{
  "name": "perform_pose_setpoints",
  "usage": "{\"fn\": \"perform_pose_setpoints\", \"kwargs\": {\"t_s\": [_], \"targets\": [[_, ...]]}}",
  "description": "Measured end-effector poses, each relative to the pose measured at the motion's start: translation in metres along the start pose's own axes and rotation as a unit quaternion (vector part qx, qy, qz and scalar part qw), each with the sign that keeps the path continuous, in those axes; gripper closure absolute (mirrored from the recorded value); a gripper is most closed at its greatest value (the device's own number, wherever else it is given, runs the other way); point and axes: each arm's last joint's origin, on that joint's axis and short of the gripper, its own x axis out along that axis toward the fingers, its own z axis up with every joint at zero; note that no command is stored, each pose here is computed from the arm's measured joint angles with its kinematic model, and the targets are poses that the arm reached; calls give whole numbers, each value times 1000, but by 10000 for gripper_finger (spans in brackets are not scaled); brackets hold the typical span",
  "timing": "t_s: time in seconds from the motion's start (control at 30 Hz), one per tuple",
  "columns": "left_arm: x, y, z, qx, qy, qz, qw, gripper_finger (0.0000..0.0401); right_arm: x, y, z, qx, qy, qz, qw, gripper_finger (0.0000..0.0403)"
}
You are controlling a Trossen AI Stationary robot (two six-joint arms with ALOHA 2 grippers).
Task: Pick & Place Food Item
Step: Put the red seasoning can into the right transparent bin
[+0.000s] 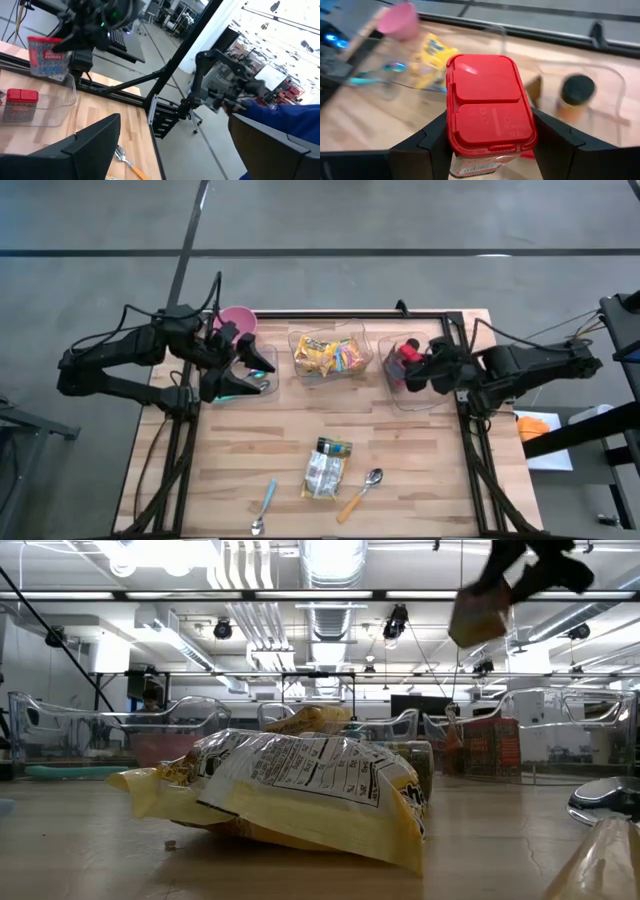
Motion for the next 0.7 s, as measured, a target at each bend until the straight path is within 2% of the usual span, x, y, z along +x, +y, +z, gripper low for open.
{"fn": "perform_pose_setpoints", "kwargs": {"t_s": [0.23, 0.43, 0.7], "targets": [[-1, 1, 1, -13, -14, 26, 999, 26, 31, -25, -28, 12, 7, -90, 996, 195], [-2, 4, -2, -34, -16, 66, 997, 26, 41, -35, -34, 9, -6, -169, 986, 195], [-2, 7, -6, -44, -1, 84, 995, 26, 50, -41, -43, 15, -13, -221, 975, 195]]}}
